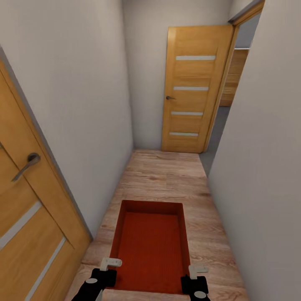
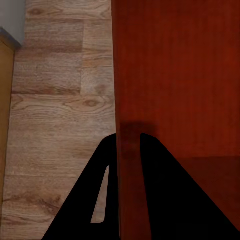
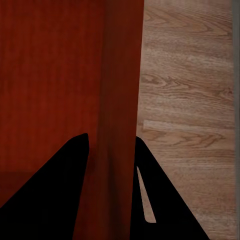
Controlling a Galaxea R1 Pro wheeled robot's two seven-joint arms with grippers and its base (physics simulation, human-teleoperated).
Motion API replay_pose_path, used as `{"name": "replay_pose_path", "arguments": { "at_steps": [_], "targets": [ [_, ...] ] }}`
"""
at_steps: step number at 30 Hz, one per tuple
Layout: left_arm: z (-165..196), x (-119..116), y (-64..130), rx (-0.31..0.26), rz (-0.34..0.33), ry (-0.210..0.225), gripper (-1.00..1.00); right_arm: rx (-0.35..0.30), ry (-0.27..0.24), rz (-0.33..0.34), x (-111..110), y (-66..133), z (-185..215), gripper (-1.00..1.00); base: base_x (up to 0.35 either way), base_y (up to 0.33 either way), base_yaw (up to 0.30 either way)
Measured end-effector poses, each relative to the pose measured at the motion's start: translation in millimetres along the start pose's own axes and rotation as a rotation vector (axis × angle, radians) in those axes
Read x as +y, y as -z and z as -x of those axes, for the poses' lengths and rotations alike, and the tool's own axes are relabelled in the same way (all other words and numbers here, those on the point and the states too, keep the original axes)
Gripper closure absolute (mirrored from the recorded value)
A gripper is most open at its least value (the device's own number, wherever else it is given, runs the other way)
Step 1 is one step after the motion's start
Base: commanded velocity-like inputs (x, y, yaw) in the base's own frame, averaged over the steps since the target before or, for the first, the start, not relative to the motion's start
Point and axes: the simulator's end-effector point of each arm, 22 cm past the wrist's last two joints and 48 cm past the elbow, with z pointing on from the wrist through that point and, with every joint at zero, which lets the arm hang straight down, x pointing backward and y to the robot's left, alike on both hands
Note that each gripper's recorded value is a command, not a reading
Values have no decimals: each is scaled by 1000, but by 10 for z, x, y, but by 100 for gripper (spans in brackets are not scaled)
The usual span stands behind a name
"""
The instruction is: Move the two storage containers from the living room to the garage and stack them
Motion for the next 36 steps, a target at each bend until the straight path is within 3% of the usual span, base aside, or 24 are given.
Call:
{"name": "replay_pose_path", "arguments": {
  "at_steps": [36],
  "targets": [
    [-32,-23,-3,7,-4,-5,100,7,-2,0,-14,4,-48,100,313,0,0]
  ]
}}
